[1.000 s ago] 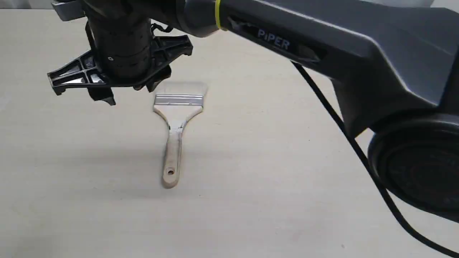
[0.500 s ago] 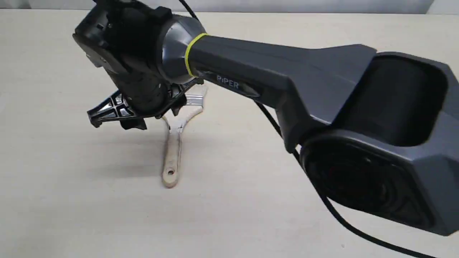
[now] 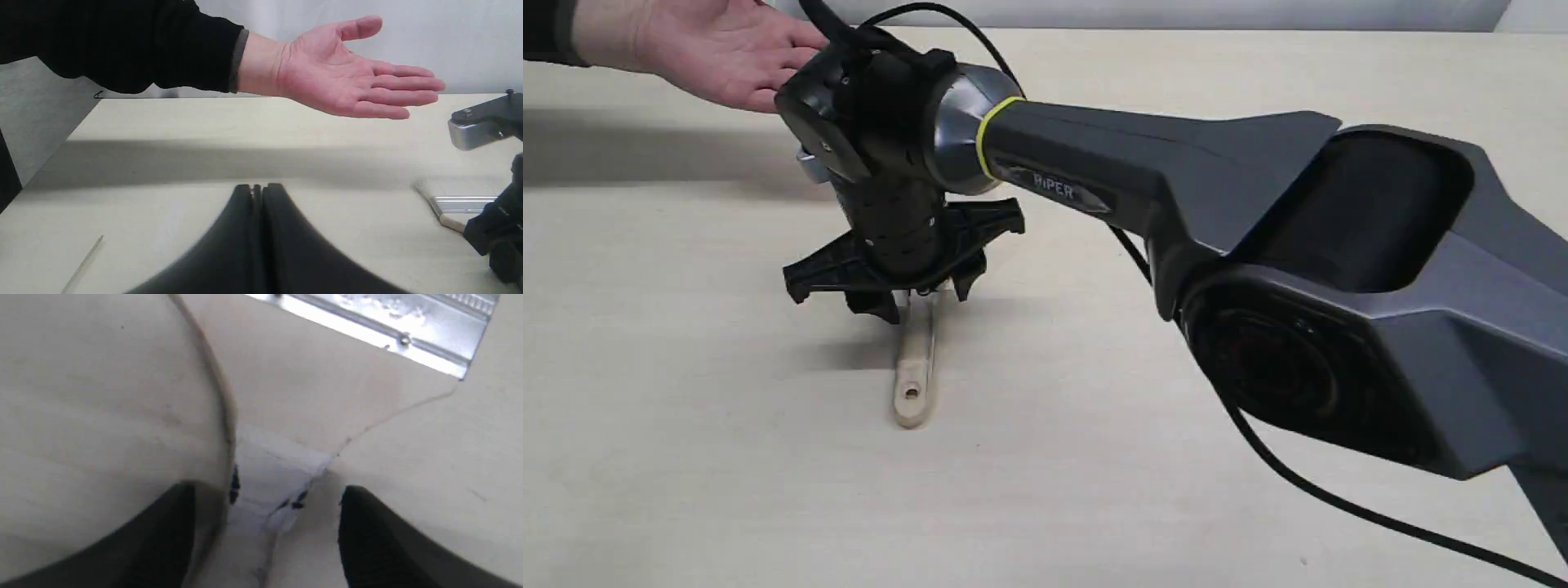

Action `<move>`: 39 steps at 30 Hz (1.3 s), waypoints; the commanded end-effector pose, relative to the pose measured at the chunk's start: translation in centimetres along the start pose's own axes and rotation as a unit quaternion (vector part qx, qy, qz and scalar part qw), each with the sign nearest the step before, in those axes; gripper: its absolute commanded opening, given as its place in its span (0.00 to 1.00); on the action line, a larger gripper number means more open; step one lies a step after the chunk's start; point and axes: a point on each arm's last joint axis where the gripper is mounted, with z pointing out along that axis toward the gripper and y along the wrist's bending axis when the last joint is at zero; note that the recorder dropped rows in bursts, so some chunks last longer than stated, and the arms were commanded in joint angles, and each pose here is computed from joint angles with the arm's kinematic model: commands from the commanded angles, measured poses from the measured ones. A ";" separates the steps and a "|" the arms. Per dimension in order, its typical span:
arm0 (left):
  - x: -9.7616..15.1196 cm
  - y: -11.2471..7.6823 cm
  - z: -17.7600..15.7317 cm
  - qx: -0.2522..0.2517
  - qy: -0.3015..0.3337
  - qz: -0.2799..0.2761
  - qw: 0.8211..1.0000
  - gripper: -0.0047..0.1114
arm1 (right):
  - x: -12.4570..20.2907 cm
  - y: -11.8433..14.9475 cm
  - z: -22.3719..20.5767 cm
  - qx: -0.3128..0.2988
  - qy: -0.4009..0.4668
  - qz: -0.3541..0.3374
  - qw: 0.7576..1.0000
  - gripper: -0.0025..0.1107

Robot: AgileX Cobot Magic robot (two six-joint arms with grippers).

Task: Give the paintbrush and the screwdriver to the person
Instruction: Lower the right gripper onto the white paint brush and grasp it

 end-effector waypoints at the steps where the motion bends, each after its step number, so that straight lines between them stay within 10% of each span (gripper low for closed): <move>1: 0.0 -0.1 0.0 0.005 -0.002 -0.002 1.000 0.04 | 0.3 -0.3 0.5 0.004 0.015 0.004 1.000 0.51; 19: 0.0 -0.1 0.0 0.005 -0.003 -0.001 1.000 0.04 | 0.8 -0.2 3.4 0.013 0.044 -0.046 0.998 0.31; 26: 0.0 -0.1 0.0 0.005 -0.003 -0.001 1.000 0.04 | 0.8 -0.2 3.3 0.011 0.044 -0.082 0.996 0.07; 39: 0.0 -0.1 0.0 0.004 -0.003 -0.001 1.000 0.04 | 0.0 0.1 -1.8 0.027 -0.028 -0.121 0.992 0.06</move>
